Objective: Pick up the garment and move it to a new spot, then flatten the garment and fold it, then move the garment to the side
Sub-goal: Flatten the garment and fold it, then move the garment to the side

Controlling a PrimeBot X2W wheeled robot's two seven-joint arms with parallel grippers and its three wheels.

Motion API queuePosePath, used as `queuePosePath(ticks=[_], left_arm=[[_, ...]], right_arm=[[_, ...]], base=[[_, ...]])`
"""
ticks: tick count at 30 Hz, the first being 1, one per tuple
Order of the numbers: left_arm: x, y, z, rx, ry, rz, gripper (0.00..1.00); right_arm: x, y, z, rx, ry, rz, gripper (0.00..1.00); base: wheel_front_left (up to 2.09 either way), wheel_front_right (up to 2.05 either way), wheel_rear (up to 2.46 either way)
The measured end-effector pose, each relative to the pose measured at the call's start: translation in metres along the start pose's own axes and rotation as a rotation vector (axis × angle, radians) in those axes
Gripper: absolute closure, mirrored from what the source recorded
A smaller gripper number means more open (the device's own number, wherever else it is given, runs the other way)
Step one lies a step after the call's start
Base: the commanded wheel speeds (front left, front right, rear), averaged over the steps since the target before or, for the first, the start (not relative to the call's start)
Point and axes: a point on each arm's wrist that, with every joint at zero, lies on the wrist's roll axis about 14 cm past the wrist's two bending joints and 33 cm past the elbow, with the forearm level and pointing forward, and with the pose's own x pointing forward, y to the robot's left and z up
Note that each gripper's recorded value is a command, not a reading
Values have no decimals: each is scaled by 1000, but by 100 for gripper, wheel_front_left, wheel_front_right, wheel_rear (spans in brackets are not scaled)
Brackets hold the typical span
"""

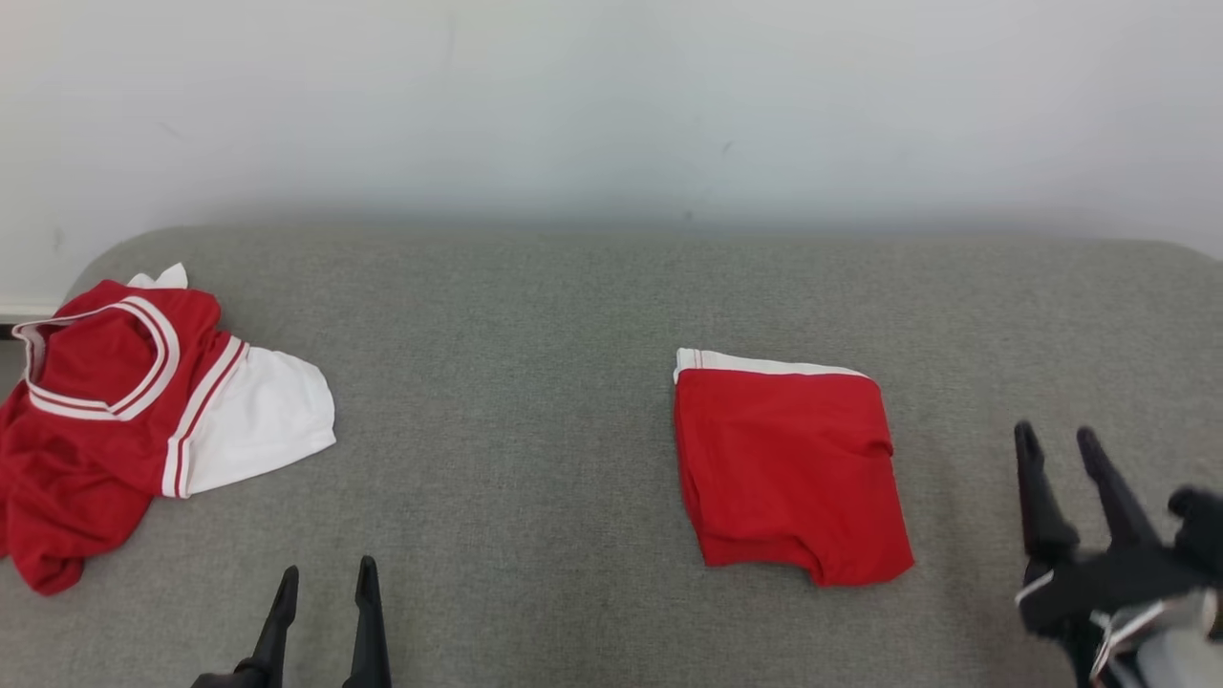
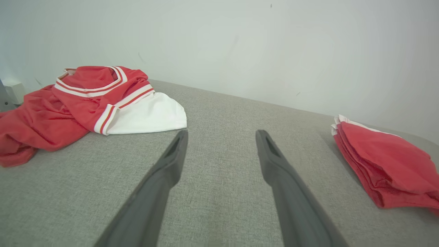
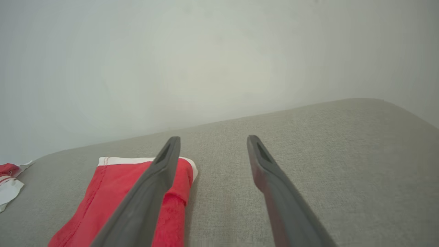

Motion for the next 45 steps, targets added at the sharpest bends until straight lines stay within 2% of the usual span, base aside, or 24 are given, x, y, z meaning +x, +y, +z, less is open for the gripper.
queuePosePath(ticks=[2,9,18,34,45], left_arm=[[-1,-2,2,20,-6,-10,0],[-4,-9,5,79,-16,-45,0],[-6,-12,10,142,-32,-62,0],[-11,5,19,170,-53,-26,0],[-11,5,19,177,-53,-25,0]], right_arm=[[-15,2,-3,15,-22,-23,0],[-52,15,3,-67,-92,-46,0],[-75,20,6,-64,-134,-103,0],[-77,26,-4,-83,-108,-106,0],[-78,23,-9,-83,-95,-121,0]], base=[[0,0,0],[0,0,0],[0,0,0],[0,0,0],[0,0,0]])
